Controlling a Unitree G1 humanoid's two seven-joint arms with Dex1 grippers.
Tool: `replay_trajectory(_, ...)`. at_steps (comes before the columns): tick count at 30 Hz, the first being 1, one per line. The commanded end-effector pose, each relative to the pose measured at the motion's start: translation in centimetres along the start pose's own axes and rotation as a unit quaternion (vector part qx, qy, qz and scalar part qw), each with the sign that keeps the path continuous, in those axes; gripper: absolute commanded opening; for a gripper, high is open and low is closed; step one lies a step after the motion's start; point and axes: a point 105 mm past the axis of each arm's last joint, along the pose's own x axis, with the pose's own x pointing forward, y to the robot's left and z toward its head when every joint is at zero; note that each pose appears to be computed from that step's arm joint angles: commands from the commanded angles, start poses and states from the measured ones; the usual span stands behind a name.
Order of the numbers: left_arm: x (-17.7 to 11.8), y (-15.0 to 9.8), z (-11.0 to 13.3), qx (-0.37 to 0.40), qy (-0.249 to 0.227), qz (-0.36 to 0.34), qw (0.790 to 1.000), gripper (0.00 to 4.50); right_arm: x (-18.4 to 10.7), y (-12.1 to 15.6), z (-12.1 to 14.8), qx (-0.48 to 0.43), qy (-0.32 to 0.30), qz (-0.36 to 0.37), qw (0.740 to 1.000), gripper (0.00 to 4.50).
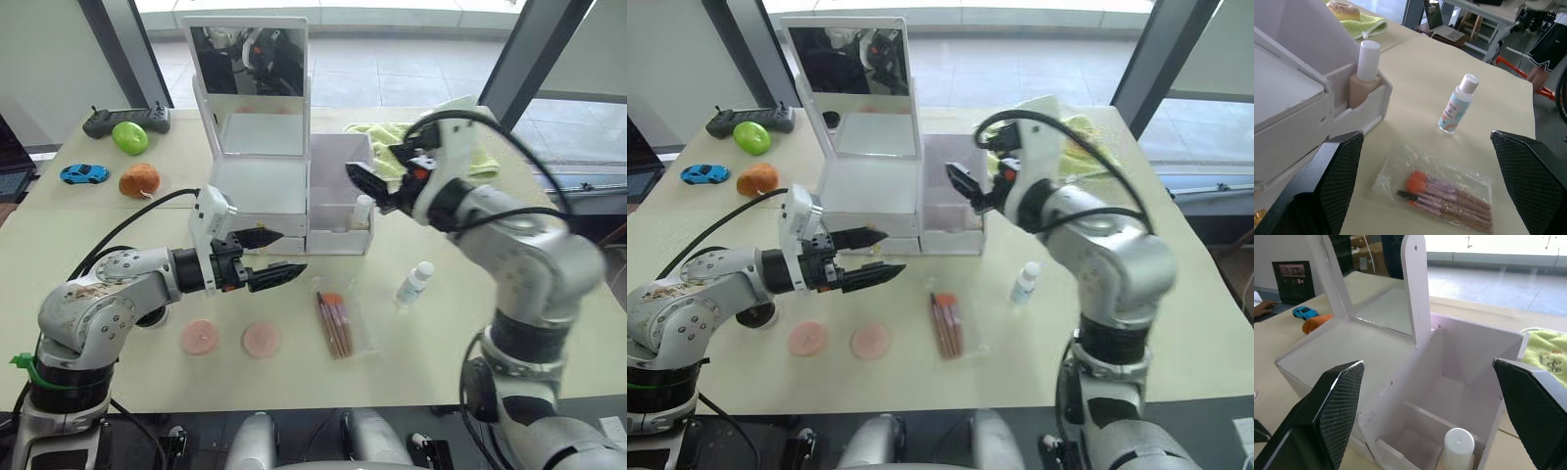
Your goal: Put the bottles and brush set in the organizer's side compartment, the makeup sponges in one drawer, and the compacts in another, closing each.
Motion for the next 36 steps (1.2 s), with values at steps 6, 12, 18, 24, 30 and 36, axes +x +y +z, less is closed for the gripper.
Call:
replay_trajectory(6,-3.8,0.1,-0.6,0.050,0.033,-0.036,0.998,4.50,-10.3,-3.0,-3.4,-0.006,0.069,0.033,0.997,4.49)
replay_trajectory(12,-5.6,0.1,-1.4,0.058,0.062,-0.057,0.995,4.50,-14.7,-4.0,-7.4,-0.010,0.152,0.024,0.988,4.49)
replay_trajectory(18,-6.7,0.5,-2.1,0.063,0.077,-0.062,0.993,4.50,-14.6,-3.6,-9.0,-0.012,0.161,0.035,0.986,4.49)
replay_trajectory(24,-7.9,2.7,-1.5,0.049,0.041,-0.001,0.998,4.50,-12.9,-2.9,-9.4,-0.010,0.148,0.045,0.988,4.49)
replay_trajectory(30,-17.6,10.5,-4.1,0.004,0.050,0.244,0.968,4.50,-15.8,-5.1,-9.8,0.003,0.158,-0.032,0.987,4.49)
replay_trajectory(36,-28.2,15.4,-4.6,0.021,0.055,0.494,0.867,4.50,-22.4,-9.5,-9.1,-0.003,0.155,-0.150,0.976,4.49)
